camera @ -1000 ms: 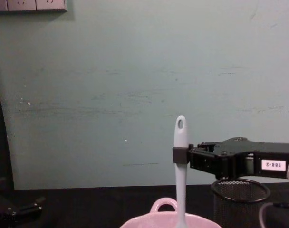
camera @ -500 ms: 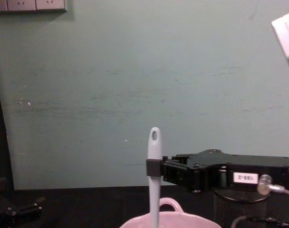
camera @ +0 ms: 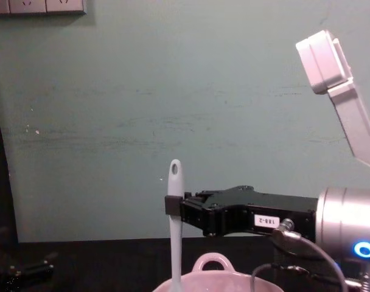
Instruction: Use the one hand to pick up the spoon and stir the clear water in the bowl.
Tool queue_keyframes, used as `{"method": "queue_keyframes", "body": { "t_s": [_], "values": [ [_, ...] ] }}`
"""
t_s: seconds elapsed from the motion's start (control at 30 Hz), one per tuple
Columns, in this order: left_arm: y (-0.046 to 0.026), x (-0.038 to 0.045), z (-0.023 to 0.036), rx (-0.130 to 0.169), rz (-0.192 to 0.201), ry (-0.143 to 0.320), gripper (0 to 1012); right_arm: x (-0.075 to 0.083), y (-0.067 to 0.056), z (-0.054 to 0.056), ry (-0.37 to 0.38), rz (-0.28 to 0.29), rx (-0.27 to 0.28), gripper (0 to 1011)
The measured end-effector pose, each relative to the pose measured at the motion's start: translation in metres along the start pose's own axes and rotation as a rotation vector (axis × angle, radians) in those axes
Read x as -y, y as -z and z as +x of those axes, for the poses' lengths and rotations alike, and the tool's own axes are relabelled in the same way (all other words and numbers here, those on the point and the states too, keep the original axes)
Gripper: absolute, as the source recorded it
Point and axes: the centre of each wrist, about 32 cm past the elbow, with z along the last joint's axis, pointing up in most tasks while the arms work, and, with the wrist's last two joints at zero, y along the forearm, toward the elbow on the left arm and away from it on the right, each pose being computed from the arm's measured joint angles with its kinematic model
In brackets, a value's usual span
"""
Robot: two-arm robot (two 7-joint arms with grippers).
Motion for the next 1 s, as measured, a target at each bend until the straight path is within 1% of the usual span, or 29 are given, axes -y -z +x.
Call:
{"method": "queue_keyframes", "body": {
  "t_s": [0.07, 0.2, 0.4, 0.5, 0.63, 0.67, 0.77, 0.93, 1.0],
  "values": [
    [0.0, 0.0, 0.0, 0.0, 0.0, 0.0, 1011, -0.002, 0.001, 0.001, 0.022, 0.007, 0.006, 110],
    [0.0, 0.0, 0.0, 0.0, 0.0, 0.0, 1011, -0.006, 0.004, 0.005, 0.09, 0.017, 0.023, 110],
    [0.0, 0.0, 0.0, 0.0, 0.0, 0.0, 1011, -0.003, 0.006, 0.012, 0.143, 0.013, 0.045, 110],
    [0.0, 0.0, 0.0, 0.0, 0.0, 0.0, 1011, 0.004, 0.006, 0.017, 0.164, 0.007, 0.062, 110],
    [0.0, 0.0, 0.0, 0.0, 0.0, 0.0, 1011, 0.012, 0.005, 0.019, 0.175, 0.006, 0.072, 110],
    [0.0, 0.0, 0.0, 0.0, 0.0, 0.0, 1011, 0.018, 0.004, 0.02, 0.176, 0.005, 0.078, 110],
    [0.0, 0.0, 0.0, 0.0, 0.0, 0.0, 1011, 0.028, 0.003, 0.019, 0.168, -0.005, 0.079, 110],
    [0.0, 0.0, 0.0, 0.0, 0.0, 0.0, 1011, 0.045, 0.001, 0.014, 0.14, -0.018, 0.046, 110],
    [0.0, 0.0, 0.0, 0.0, 0.0, 0.0, 1011, 0.049, 0.001, 0.012, 0.127, -0.018, 0.032, 110]
  ]
}}
